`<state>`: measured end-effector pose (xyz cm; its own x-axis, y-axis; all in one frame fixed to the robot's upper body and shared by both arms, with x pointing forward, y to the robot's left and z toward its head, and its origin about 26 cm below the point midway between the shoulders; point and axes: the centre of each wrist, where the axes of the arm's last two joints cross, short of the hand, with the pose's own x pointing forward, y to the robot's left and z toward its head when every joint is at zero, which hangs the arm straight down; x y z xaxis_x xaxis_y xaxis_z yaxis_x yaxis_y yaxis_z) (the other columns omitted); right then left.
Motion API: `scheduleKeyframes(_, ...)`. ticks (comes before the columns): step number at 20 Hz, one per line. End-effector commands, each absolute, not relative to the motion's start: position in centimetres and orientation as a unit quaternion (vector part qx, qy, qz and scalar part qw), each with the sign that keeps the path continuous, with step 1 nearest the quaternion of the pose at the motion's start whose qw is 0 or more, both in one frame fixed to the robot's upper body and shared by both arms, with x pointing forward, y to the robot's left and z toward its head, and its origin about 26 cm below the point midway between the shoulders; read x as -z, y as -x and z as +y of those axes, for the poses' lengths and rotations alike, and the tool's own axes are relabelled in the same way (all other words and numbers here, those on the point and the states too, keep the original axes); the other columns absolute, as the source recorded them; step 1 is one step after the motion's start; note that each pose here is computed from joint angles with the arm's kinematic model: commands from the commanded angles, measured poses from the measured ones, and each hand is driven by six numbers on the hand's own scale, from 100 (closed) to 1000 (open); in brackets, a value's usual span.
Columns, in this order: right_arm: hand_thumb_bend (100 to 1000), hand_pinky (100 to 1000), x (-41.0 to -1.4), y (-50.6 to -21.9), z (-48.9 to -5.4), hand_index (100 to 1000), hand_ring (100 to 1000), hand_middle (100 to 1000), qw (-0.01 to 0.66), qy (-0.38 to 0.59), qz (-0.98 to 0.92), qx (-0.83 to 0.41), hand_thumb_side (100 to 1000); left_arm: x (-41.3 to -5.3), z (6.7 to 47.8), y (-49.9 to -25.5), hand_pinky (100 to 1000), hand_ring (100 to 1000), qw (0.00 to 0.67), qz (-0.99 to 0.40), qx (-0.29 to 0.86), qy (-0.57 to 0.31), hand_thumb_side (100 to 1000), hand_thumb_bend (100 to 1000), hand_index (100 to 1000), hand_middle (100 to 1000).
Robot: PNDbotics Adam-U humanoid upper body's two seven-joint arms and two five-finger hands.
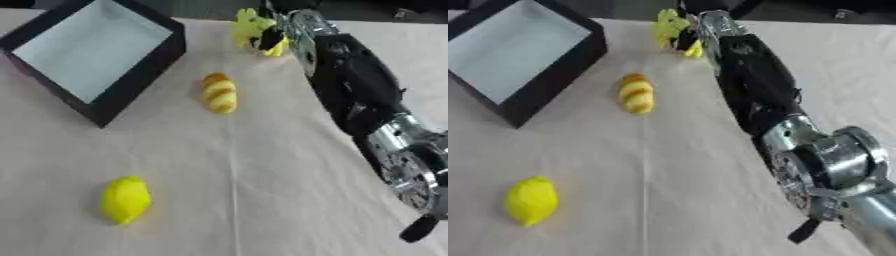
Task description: Pick up objects on the table and place them in the box.
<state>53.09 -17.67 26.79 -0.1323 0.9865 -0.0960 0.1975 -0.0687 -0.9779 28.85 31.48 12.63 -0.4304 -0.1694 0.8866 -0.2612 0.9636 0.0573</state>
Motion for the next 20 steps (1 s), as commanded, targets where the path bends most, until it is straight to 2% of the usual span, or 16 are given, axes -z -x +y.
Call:
scheduleKeyframes(1,418,721,-29.8,-52.9,-18.2,515,544,436,0.374,0.538,-0.578,-0.486,216,-13.2,31.7,-28.7,887,764,0.511,-0.848,-0.033,-0.133,866,140,790,785)
scheduleKeyframes(12,418,723,-32.4,-52.3,-17.5,513,543,434,0.349,0.514,-0.608,-0.495,206,-12.9,32.1,-28.5,887,765,0.517,-0.844,-0.03,-0.136,855,140,789,782)
scheduleKeyframes(19,417,725,-34.6,-51.5,-15.3,515,544,434,0.31,0.484,-0.641,-0.509,194,-12.8,32.3,-28.4,885,768,0.52,-0.842,-0.03,-0.138,848,140,788,781)
scheduleKeyframes(20,399,726,-35.0,-51.3,-14.9,516,545,434,0.303,0.479,-0.646,-0.511,253,-12.8,32.3,-28.4,885,768,0.52,-0.842,-0.03,-0.139,853,142,788,781)
